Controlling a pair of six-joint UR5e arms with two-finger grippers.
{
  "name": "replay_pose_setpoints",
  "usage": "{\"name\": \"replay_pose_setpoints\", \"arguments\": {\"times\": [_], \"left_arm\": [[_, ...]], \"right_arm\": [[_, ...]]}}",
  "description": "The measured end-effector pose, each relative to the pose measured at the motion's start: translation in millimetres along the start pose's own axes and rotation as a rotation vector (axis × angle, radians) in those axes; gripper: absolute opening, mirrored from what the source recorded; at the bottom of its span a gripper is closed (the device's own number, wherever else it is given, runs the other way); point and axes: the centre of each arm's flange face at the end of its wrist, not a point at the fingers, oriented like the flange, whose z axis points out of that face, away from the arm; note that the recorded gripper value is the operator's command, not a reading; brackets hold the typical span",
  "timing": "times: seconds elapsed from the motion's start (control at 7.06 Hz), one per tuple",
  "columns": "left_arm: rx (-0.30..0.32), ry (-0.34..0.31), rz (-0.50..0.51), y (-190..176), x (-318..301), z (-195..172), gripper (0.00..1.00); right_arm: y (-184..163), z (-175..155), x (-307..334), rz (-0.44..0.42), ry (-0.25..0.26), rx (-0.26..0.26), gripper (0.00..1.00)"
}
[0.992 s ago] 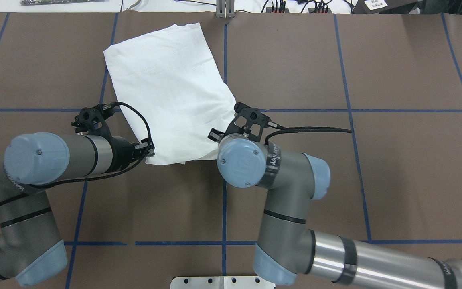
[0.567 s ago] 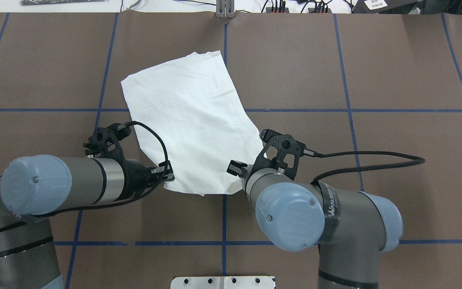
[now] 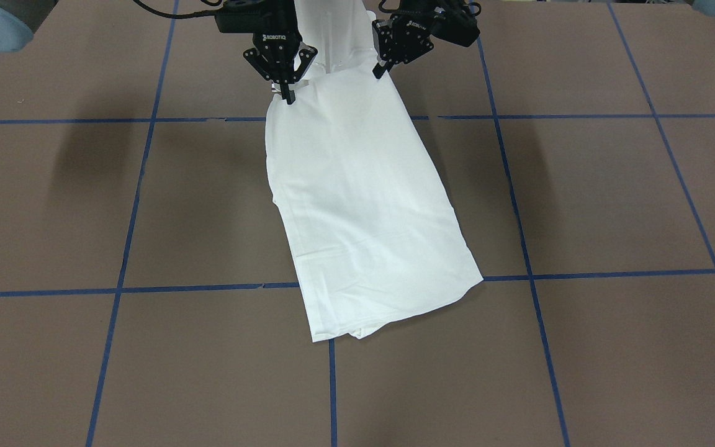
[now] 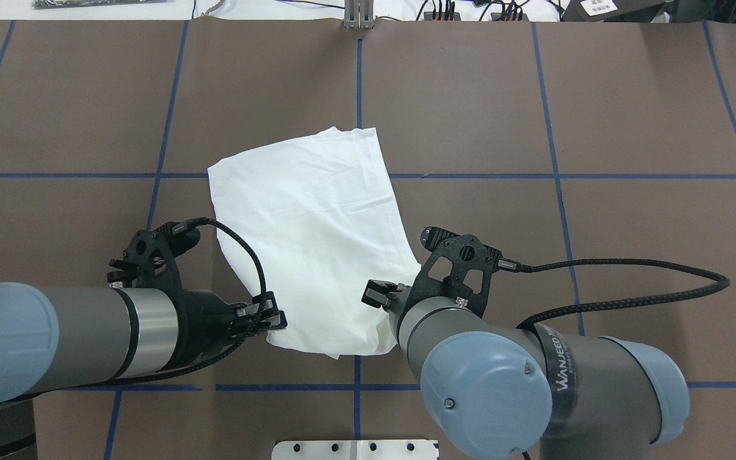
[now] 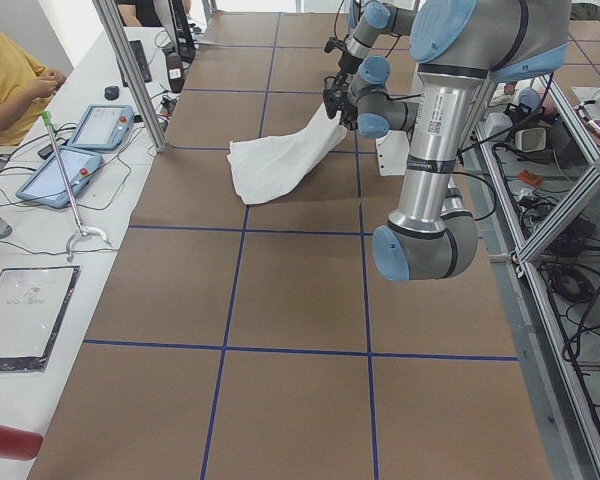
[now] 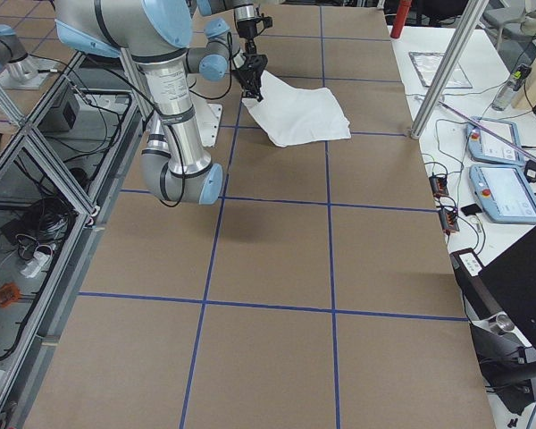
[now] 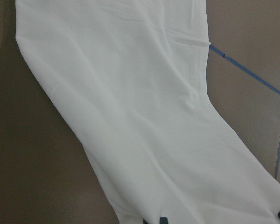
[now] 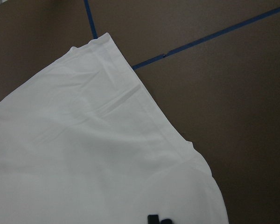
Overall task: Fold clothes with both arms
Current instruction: 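Lift the near edge with both grippers and fold it toward the far edge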
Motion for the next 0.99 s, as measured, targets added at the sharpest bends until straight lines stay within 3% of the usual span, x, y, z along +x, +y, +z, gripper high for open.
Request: {"name": "replay_pose_setpoints", "arguments": {"times": [0.42,0.99], "left_arm": [[0.067,-0.032,-0.002,-31,-3,3,0.00],[0.278,-0.133,0.062,-154,-10,24,0.00]], "right_arm": [[-25,25,-44,-0.009,0.017,0.061,0.00],[-79,96,-121,0.014,0.028,0.157,0.00]]}}
